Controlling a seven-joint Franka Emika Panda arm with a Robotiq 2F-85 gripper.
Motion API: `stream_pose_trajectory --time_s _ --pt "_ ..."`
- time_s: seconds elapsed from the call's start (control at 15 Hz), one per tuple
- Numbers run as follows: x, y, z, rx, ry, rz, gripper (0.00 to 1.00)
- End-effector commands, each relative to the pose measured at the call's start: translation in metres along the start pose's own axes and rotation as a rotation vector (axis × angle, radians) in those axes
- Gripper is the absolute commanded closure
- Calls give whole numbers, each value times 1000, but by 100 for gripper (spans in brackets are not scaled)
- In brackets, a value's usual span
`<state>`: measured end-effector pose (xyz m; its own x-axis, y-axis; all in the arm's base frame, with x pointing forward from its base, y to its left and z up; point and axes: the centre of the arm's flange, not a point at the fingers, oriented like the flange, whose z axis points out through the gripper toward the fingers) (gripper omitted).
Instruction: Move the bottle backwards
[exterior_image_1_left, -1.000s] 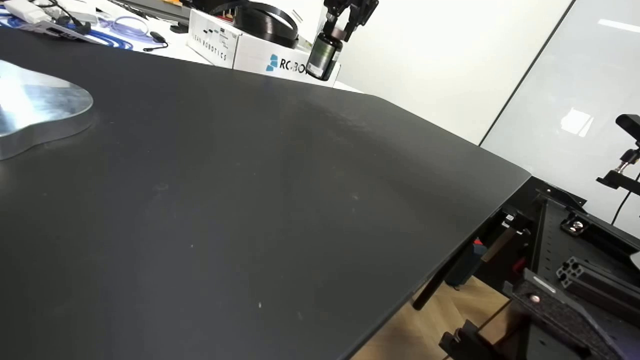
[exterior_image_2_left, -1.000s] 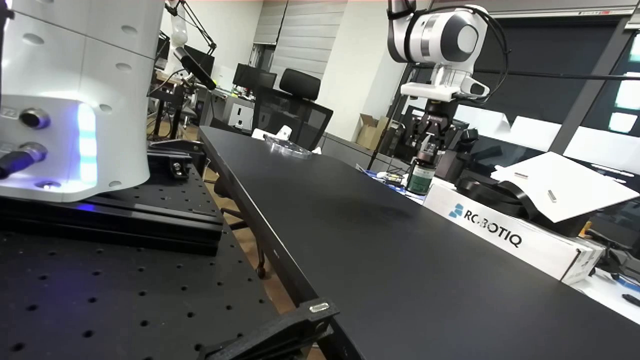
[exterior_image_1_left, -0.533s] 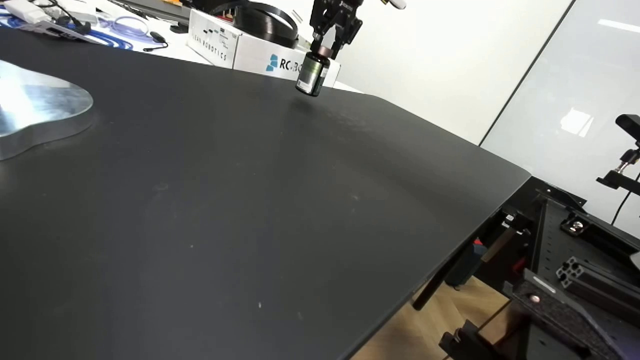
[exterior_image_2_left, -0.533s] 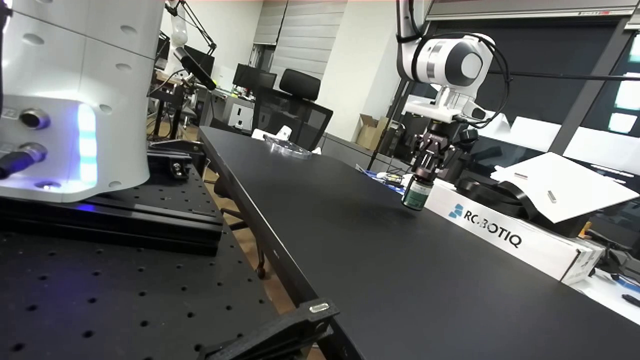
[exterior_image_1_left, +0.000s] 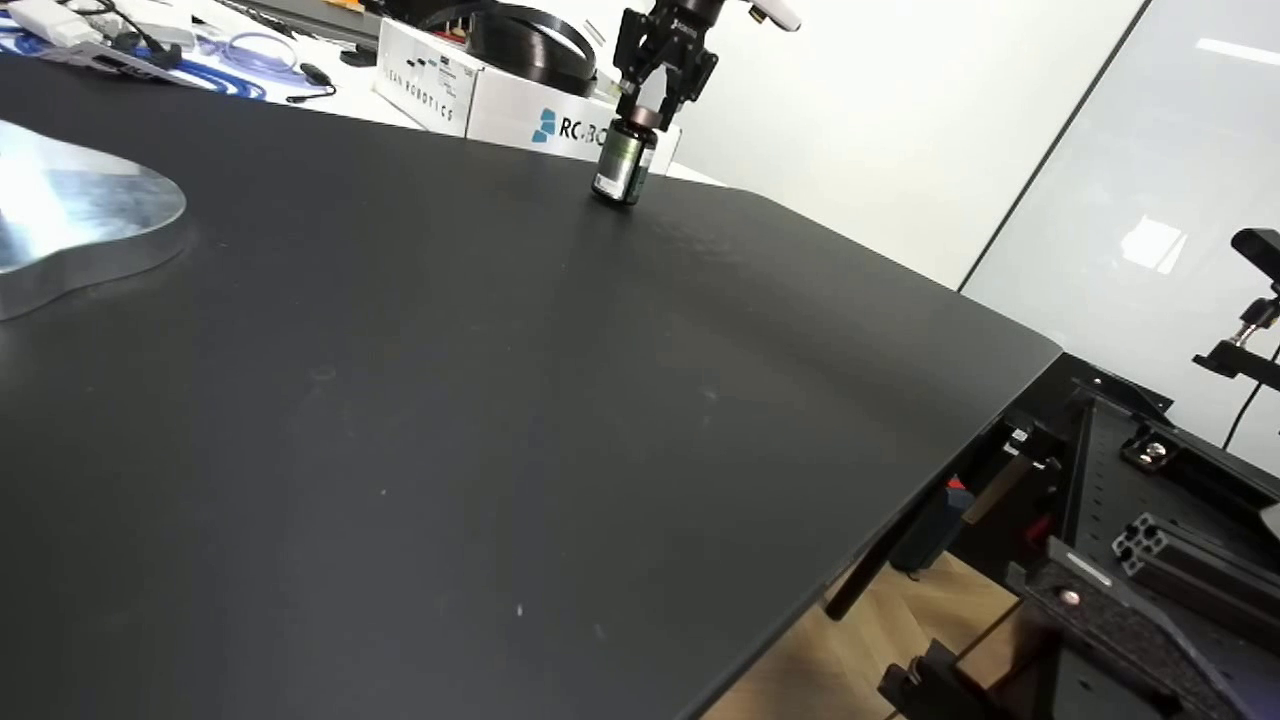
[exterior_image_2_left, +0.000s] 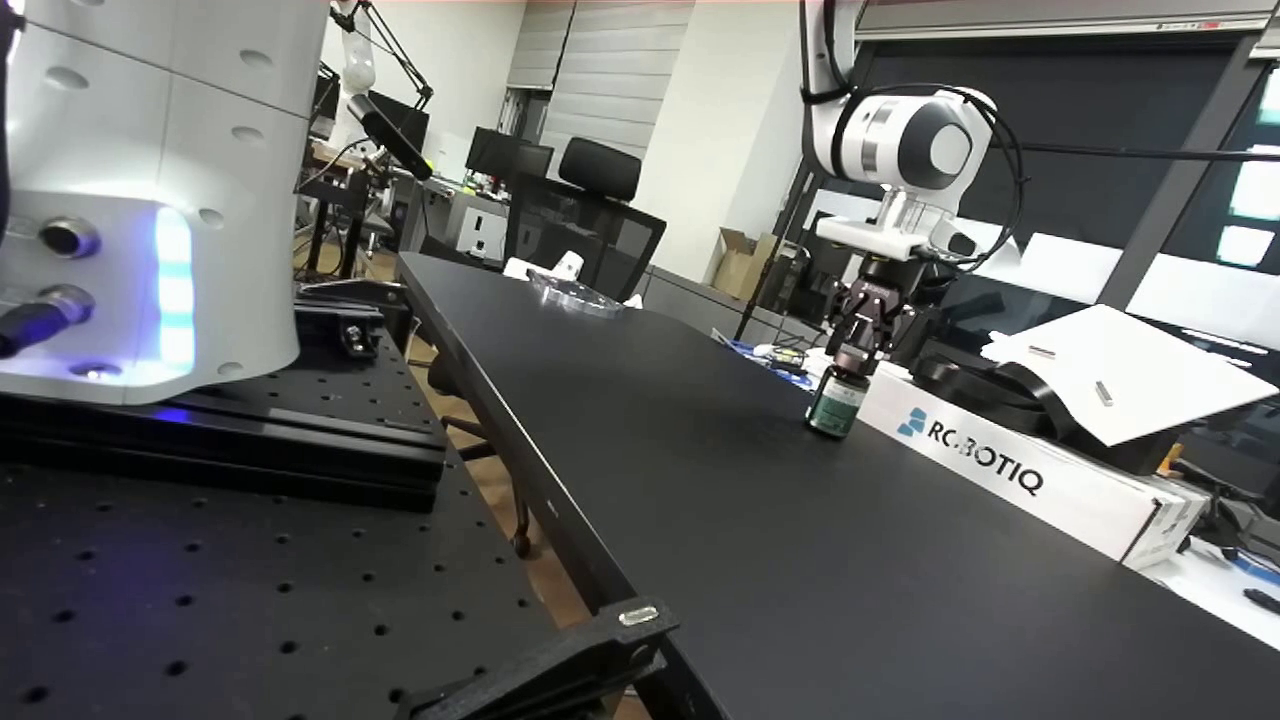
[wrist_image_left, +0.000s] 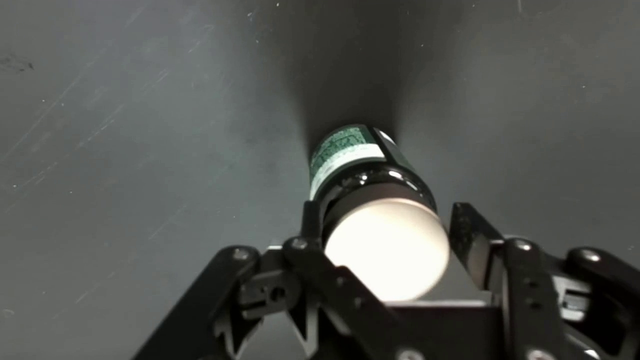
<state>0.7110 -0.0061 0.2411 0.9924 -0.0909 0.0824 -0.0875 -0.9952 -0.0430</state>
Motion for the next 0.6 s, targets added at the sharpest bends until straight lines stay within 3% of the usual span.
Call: stream_pose_trajectory --time_s 0.0,0.4,0.47,0.53 --pt "13 -5 -21 12 17 8 2" --pt "-3 -26 -104 26 126 -34 0" --pt "-11 -28 -112 12 106 -50 0" --pt "12 -27 -90 17 120 -38 0"
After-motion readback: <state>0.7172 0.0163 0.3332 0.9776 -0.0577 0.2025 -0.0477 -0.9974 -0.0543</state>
